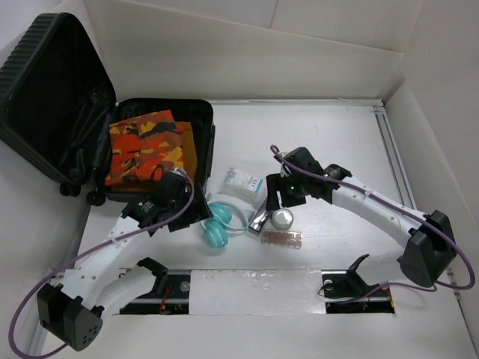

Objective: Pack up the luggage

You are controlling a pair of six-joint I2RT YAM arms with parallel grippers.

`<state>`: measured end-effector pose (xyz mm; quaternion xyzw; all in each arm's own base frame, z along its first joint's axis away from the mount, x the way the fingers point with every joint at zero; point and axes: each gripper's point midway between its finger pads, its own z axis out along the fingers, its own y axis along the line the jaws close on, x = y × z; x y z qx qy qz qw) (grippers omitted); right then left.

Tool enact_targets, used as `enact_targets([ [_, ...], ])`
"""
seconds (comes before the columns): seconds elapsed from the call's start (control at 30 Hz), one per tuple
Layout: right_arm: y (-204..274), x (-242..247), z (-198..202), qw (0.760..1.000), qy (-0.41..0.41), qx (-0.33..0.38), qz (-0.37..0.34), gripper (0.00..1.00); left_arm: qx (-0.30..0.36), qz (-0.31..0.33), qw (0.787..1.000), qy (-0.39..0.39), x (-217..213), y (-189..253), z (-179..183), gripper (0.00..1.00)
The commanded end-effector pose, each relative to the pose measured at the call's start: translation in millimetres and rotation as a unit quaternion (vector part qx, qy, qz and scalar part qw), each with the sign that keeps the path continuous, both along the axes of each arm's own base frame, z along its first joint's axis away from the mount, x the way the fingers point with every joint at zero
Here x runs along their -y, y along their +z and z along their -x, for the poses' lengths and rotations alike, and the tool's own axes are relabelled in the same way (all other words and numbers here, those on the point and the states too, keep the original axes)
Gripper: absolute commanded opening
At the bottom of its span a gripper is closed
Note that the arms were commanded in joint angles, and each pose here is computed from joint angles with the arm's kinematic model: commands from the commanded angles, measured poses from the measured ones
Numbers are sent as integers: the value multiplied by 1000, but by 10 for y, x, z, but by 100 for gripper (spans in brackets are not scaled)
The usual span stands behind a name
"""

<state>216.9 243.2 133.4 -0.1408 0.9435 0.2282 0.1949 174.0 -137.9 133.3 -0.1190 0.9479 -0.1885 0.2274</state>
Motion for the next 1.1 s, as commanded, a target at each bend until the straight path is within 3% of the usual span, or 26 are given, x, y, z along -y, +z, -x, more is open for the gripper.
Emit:
enact_targets([
  [0.0,292,-152,-182,998,-9,50,-35,69,-66,12,997,25,0,-300,217,78],
  [0.17,377,-168,-114,997,-5,58,-41,58,-41,-5,997,64,-46,-503,4,66],
  [0.3,368,-144,-35,998,-4,54,-42,53,-36,-25,992,114,-105,-604,-173,65],
  [0.4,397,-138,8,997,-5,58,-45,53,-10,-7,993,115,-31,-599,-312,62],
  [0.5,375,-101,31,998,-12,55,-41,53,-29,-24,993,111,-16,-749,-341,48],
  [0.57,393,-71,39,997,-15,60,-42,53,-47,-44,991,114,-51,-872,-324,27],
  [0.6,393,-71,39,997,-15,60,-42,53,-44,-50,991,118,-67,-890,-350,22],
  [0.7,373,-33,22,997,-22,63,-32,53,-51,-66,990,111,-99,-955,-338,11],
  [0.77,358,-7,20,997,-26,63,-25,53,-57,-77,989,114,-137,-1016,-314,9],
  [0.8,355,4,8,997,-29,66,-23,56,-61,-79,988,114,-141,-1036,-307,0],
  [0.87,388,4,-20,997,-32,72,-23,67,-49,-68,991,100,-79,-935,-368,0],
  [0.93,386,18,-36,996,-36,75,-19,69,-14,-39,994,99,17,-653,-499,0],
  [1.03,412,29,-80,996,-43,81,-13,71,63,22,994,89,218,169,-779,0],
  [1.07,458,26,-111,995,-46,88,-14,71,112,52,989,86,314,643,-953,0],
])
